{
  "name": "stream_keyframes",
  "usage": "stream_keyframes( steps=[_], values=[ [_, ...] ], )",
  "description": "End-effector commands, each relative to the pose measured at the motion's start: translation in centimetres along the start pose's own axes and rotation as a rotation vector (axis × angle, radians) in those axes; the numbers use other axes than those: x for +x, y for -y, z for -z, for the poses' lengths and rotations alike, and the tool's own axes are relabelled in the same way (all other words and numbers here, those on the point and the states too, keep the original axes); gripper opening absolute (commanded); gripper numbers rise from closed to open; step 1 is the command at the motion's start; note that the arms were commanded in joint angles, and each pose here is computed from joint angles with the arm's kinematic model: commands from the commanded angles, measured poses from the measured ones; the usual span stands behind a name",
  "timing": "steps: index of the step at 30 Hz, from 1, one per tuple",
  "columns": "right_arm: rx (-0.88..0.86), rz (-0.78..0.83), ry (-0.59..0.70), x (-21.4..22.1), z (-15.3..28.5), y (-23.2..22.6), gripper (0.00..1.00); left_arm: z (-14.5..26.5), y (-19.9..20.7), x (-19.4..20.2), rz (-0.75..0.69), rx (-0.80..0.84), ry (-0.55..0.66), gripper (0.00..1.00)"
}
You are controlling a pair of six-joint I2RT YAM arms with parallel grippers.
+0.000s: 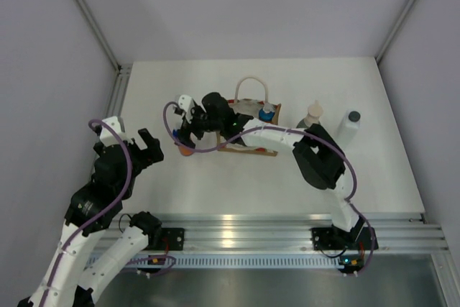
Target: Take the personal care products out of the canvas bag
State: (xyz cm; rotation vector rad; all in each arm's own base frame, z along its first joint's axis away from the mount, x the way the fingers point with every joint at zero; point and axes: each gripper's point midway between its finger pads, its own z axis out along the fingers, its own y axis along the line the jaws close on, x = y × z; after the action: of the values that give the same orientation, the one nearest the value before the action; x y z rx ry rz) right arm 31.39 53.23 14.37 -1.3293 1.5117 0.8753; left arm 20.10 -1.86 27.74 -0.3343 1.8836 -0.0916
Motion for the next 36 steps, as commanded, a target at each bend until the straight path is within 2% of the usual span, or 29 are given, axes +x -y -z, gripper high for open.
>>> stream_keyframes(
  steps=[1,5,6,8,9,11,12,14,15,17,18,20,24,25,27,28,30,34,35,36],
  values=[
    [-0.001,0.112,0.200,-9.9,3.7,-1.0,0.99,0.0,0.1,-0.5,0.019,0.004,0.020,0.98],
    [0.025,0.120,0.224,-11.9,6.3,-1.1,0.99,0.1,0.2,-0.6,0.023,0.010,0.020,0.98],
    [0.069,0.126,0.252,-13.6,8.0,-0.7,0.99,0.2,0.3,-0.6,0.026,0.015,0.020,0.98],
    [0.132,0.101,0.235,-13.1,9.4,-0.1,0.99,0.2,0.9,-0.8,0.031,0.042,0.011,0.98],
    [0.208,0.082,0.256,-14.4,11.5,0.8,0.99,0.3,1.2,-0.9,0.038,0.054,0.007,0.98],
    [0.281,0.033,0.218,-13.2,13.1,1.5,0.99,0.5,2.6,-1.1,0.046,0.118,-0.008,0.98],
    [0.379,-0.011,0.241,-14.2,15.6,2.7,0.99,0.4,3.4,-1.5,0.053,0.147,-0.004,0.98],
    [0.464,-0.084,0.188,-11.8,17.5,3.3,1.00,0.5,5.1,-1.7,0.066,0.227,-0.019,0.98],
    [0.566,-0.139,0.209,-12.3,20.3,4.4,0.99,0.2,6.2,-2.0,0.074,0.258,-0.020,0.98],
    [0.651,-0.222,0.137,-8.8,22.4,4.7,0.99,-0.2,7.9,-2.0,0.084,0.317,-0.044,0.98],
    [0.733,-0.275,0.165,-9.1,25.1,5.2,1.00,-0.7,9.4,-1.3,0.085,0.360,-0.091,0.98],
    [0.828,-0.346,0.064,-4.9,27.6,5.2,0.99,-1.5,11.4,-1.6,0.104,0.422,-0.101,0.98],
    [0.910,-0.476,0.032,-1.1,31.9,3.5,0.99,-3.9,15.5,-1.0,0.112,0.514,-0.176,0.98],
    [0.922,-0.495,0.035,-0.2,33.0,2.9,1.00,-4.4,17.3,-0.2,0.104,0.571,-0.234,0.98],
    [0.953,-0.547,0.072,0.5,34.6,2.3,0.98,-5.0,19.4,-0.5,0.088,0.636,-0.231,0.98],
    [0.961,-0.562,0.046,2.2,34.8,1.7,0.97,-4.9,20.7,-0.2,0.065,0.682,-0.240,0.98],
    [0.962,-0.584,0.073,2.5,35.8,0.9,0.91,-5.9,23.4,0.1,-0.002,0.732,-0.214,0.98],
    [1.015,-0.609,0.048,5.2,38.3,-0.5,0.85,-8.7,27.0,1.3,-0.107,0.747,-0.212,0.97],
    [1.029,-0.613,0.052,5.4,38.8,-0.6,0.84,-8.8,28.2,0.4,-0.139,0.769,-0.182,0.96],
    [1.028,-0.622,0.092,4.8,39.6,-1.0,0.84,-10.0,29.5,2.3,-0.183,0.768,-0.215,0.96]
  ],
)
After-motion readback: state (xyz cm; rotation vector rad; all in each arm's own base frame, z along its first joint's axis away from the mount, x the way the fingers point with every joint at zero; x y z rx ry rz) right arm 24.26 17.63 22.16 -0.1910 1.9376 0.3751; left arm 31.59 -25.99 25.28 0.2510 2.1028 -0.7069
